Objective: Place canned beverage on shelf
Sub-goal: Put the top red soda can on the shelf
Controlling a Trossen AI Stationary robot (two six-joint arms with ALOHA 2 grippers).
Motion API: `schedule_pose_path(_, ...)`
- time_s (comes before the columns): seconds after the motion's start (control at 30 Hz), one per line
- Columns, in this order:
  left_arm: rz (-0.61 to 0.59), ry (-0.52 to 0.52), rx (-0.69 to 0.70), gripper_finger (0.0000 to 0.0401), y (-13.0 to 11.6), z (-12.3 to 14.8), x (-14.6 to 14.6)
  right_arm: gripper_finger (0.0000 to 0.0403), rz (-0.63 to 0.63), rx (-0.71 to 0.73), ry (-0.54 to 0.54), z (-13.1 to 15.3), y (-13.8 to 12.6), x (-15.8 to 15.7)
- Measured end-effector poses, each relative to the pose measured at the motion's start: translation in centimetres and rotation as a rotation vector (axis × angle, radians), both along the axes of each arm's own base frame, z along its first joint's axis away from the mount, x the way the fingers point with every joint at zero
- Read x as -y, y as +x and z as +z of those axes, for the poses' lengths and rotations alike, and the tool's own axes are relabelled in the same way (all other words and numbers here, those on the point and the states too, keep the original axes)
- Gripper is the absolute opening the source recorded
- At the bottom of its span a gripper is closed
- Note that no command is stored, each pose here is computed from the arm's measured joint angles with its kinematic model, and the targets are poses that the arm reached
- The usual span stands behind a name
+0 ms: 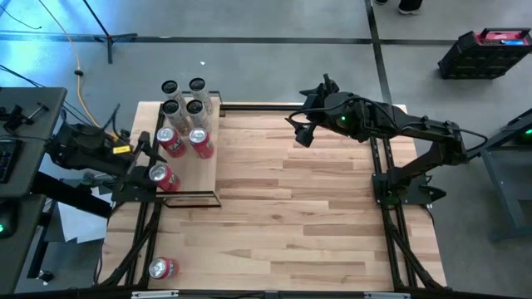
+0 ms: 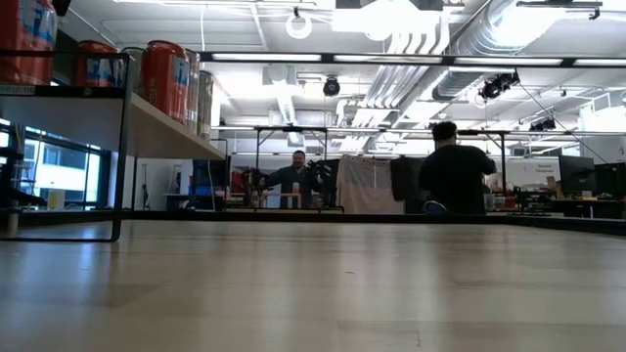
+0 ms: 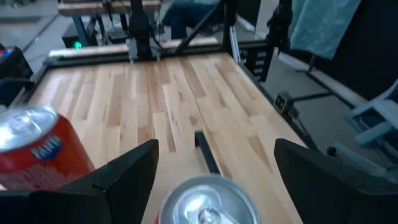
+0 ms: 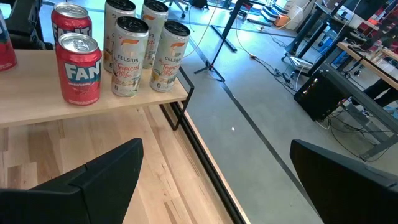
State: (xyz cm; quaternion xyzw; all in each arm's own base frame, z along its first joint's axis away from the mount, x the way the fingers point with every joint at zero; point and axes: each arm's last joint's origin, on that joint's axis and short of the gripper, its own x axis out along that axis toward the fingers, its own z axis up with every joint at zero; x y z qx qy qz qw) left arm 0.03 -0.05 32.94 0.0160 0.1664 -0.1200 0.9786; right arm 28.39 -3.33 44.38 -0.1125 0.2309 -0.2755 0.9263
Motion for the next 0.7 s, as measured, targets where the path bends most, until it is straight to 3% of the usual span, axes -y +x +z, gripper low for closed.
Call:
schedule_pose_path(0.17,0.026,-0.017,0.034,0.0312,-2.1,1.8,-0.6,0.0392,0.0,0.0,0.0,0.0,0.0,0.0)
schedule_pose_path(0.33,0.07,-0.033,-0.058,0.03,-4.9,2.3,-1.3,0.0392,0.0,0.0,0.0,0.0,0.0,0.0)
schedule_pose_path(0.5,0.136,-0.056,-0.098,0.024,-6.7,1.4,-1.8,0.0392,0.0,0.0,0.0,0.0,0.0,0.0)
schedule_pose_path(0.7,0.138,-0.126,-0.127,0.0148,-6.9,-0.6,-1.8,0.0392,0.0,0.0,0.0,0.0,0.0,0.0)
